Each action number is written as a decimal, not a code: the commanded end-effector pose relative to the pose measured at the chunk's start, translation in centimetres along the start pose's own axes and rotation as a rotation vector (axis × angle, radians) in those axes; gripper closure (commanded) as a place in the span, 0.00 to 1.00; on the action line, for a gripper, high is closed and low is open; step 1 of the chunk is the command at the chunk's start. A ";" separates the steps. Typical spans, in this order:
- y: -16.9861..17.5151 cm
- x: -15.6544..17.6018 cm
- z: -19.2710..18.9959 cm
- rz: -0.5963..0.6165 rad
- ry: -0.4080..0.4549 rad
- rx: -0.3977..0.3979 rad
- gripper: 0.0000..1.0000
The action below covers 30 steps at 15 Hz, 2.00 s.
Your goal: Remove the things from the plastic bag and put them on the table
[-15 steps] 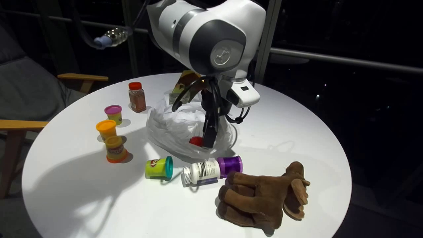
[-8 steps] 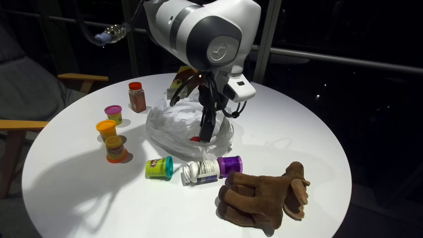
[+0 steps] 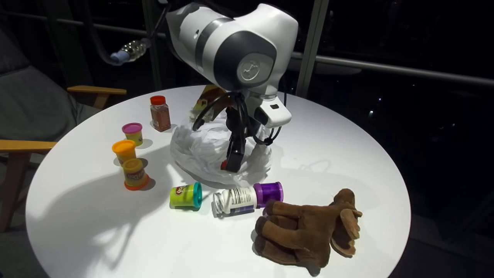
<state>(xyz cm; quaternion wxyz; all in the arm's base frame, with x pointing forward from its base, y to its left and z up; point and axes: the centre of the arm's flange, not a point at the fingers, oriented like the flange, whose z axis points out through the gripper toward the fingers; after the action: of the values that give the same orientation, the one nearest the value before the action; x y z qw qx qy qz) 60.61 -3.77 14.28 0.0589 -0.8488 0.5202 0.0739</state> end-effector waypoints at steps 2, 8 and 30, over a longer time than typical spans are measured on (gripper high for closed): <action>-0.4 0.5 -0.6 0.039 0.004 -0.003 0.69; -0.5 -1.7 -4.8 0.019 0.022 0.057 0.80; 9.8 -22.0 -2.5 -0.484 0.083 -0.129 0.80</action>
<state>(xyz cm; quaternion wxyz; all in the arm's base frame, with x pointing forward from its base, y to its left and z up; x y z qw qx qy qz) 42.06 10.74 22.27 0.0012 -0.9445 0.3204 0.0728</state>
